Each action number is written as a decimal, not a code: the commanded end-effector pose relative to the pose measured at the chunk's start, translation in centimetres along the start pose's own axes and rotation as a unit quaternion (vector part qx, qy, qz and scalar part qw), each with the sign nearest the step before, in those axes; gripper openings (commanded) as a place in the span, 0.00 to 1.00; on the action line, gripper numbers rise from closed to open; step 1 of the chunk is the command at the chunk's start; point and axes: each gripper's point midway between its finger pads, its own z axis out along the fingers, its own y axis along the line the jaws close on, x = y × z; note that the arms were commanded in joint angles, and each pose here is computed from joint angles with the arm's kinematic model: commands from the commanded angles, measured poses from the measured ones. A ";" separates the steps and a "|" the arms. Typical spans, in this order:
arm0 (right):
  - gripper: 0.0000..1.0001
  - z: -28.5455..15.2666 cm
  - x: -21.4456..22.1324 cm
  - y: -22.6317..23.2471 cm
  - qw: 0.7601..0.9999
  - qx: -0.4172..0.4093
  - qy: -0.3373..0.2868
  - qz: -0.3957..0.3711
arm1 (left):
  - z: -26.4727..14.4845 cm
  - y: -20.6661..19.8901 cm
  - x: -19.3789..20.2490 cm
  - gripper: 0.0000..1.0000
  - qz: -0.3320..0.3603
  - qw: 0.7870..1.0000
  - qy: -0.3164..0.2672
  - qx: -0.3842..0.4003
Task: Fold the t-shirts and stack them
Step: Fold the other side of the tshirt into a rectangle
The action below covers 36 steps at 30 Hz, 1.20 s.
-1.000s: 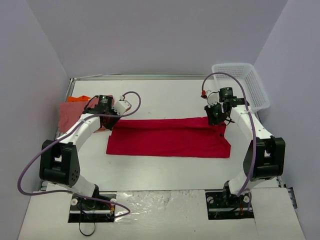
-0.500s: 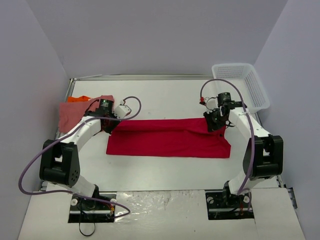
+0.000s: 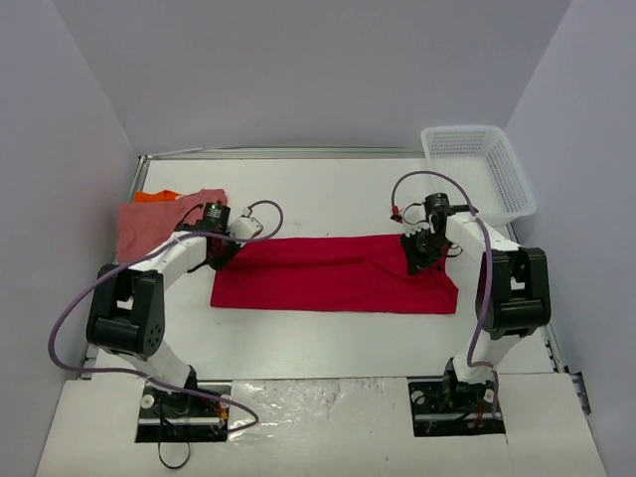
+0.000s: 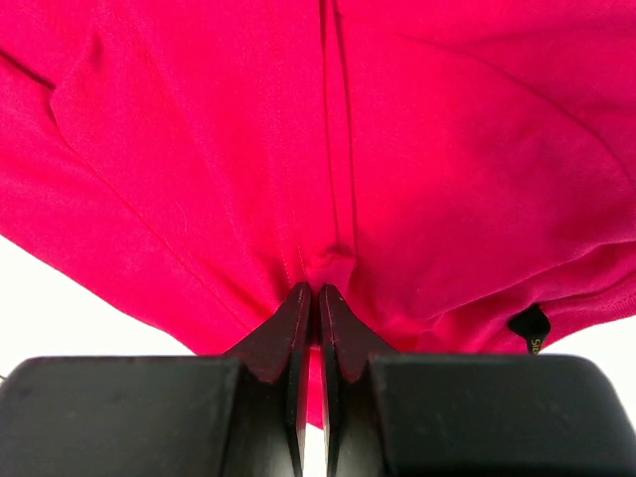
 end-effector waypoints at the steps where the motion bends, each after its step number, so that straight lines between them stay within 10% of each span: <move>1: 0.00 0.4 1.1 0.9 1.000 -0.021 0.021 -0.004 | 0.4 0.2 -0.1 0.02 0.011 1.000 0.003 -0.008; 14: 0.08 0.9 1.4 0.8 0.999 -0.029 0.036 -0.001 | 0.3 1.0 -0.1 0.31 0.036 0.998 0.023 -0.041; 36: 0.22 -3.8 0.2 2.8 0.997 -0.048 0.026 -0.050 | -7.3 3.5 -4.3 0.33 0.042 0.995 -0.036 -0.077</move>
